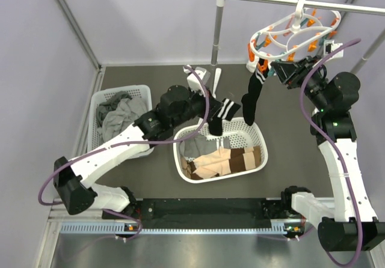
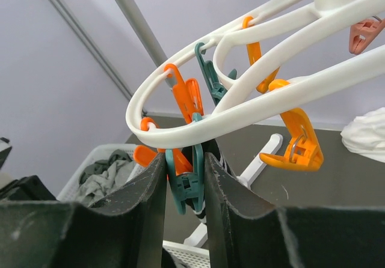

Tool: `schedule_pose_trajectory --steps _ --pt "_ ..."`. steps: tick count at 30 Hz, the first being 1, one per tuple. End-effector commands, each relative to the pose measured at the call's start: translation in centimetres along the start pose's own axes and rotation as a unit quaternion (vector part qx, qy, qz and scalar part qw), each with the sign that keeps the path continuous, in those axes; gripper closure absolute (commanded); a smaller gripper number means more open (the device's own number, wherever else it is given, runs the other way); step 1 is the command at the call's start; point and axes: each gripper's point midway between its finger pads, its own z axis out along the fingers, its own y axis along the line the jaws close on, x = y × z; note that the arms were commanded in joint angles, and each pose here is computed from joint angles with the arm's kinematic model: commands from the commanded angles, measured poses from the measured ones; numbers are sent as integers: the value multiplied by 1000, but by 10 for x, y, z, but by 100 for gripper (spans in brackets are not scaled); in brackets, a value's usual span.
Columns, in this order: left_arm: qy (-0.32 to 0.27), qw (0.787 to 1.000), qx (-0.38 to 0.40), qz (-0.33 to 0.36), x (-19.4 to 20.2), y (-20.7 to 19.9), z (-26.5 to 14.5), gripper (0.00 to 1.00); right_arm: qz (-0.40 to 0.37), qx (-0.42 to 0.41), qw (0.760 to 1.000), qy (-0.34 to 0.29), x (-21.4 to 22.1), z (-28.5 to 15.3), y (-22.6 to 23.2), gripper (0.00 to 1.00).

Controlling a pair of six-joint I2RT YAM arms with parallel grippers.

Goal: Clip the socks to the hanger
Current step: Place the sock in the bin.

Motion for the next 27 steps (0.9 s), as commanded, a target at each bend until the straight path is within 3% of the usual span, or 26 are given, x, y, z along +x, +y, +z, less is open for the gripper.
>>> schedule_pose_trajectory --steps 1,2,8,11,14,18,22,27 --pt "180 977 -1 118 42 11 -34 100 -10 -7 1000 10 0 -3 8 100" --pt "242 963 3 122 69 17 -39 100 -12 -8 1000 10 0 -3 8 100" --pt "375 921 26 100 152 34 -16 100 -18 -1 1000 17 4 -3 4 100" --pt "415 905 28 84 187 44 3 100 -23 2 1000 21 6 -4 2 100" --pt "400 911 25 97 204 57 36 100 -24 3 999 21 8 -3 0 100" --pt "346 929 -8 127 198 74 80 99 -21 4 999 26 11 -2 -2 100" --pt "280 947 -35 151 172 80 103 78 -22 5 999 27 12 -3 -2 100" --pt "248 950 -8 190 161 69 85 51 -22 4 999 27 14 -3 -2 100"
